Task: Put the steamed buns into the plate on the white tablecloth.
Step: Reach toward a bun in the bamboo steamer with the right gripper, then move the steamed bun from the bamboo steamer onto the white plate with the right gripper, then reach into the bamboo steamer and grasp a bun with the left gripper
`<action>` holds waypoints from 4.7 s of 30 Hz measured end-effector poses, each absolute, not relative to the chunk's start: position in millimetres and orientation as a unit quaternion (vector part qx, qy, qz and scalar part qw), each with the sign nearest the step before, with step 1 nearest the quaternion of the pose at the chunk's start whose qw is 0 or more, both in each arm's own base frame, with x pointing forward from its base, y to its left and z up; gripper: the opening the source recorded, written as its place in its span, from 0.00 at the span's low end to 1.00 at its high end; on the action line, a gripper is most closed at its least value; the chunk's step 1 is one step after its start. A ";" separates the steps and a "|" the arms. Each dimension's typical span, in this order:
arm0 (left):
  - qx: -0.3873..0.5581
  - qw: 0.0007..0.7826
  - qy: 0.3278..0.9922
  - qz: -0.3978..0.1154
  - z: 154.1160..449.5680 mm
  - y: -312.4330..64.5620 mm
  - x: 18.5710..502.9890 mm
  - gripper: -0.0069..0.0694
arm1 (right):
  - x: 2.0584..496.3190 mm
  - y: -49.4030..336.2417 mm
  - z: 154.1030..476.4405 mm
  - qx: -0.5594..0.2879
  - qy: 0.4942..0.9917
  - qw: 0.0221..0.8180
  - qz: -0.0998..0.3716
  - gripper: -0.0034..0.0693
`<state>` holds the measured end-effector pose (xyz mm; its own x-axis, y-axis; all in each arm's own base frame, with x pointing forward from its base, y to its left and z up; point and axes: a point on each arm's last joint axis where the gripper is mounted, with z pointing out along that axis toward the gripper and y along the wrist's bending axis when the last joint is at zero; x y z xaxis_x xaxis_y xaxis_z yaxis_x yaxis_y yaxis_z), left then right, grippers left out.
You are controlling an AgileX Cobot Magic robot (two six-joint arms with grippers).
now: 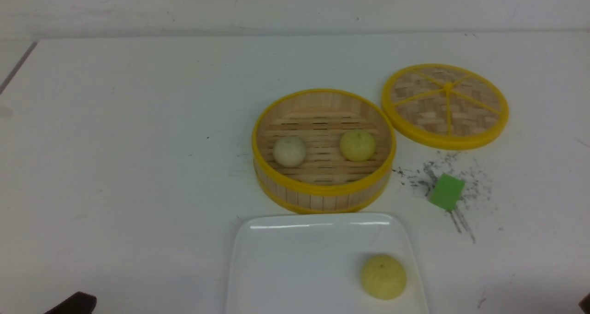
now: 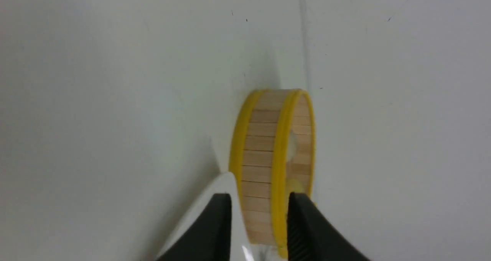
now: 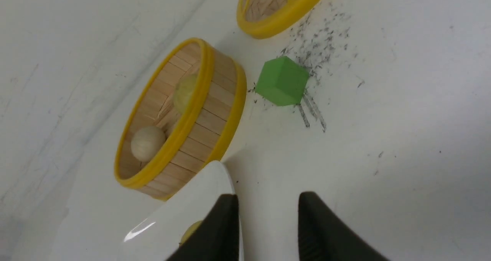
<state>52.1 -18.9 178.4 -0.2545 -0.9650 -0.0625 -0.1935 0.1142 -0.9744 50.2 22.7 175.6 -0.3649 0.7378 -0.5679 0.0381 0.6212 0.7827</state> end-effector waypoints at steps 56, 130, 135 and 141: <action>-0.091 0.129 0.969 -0.191 242.4 -41.3 151.8 0.19 | 359.1 172.4 275.3 -0.274 0.906 0.249 0.203 0.34; -0.090 0.190 0.959 -0.188 272.2 -40.1 168.4 0.41 | 214.5 165.7 302.4 -0.274 0.917 0.242 0.162 0.61; -0.076 0.217 0.951 -0.206 312.5 -44.5 189.5 0.41 | 188.8 111.2 341.0 -0.234 0.928 0.270 0.102 0.29; -0.064 0.219 0.950 -0.213 331.6 -50.4 227.1 0.45 | 151.1 66.9 368.7 -0.185 0.934 0.299 0.062 0.03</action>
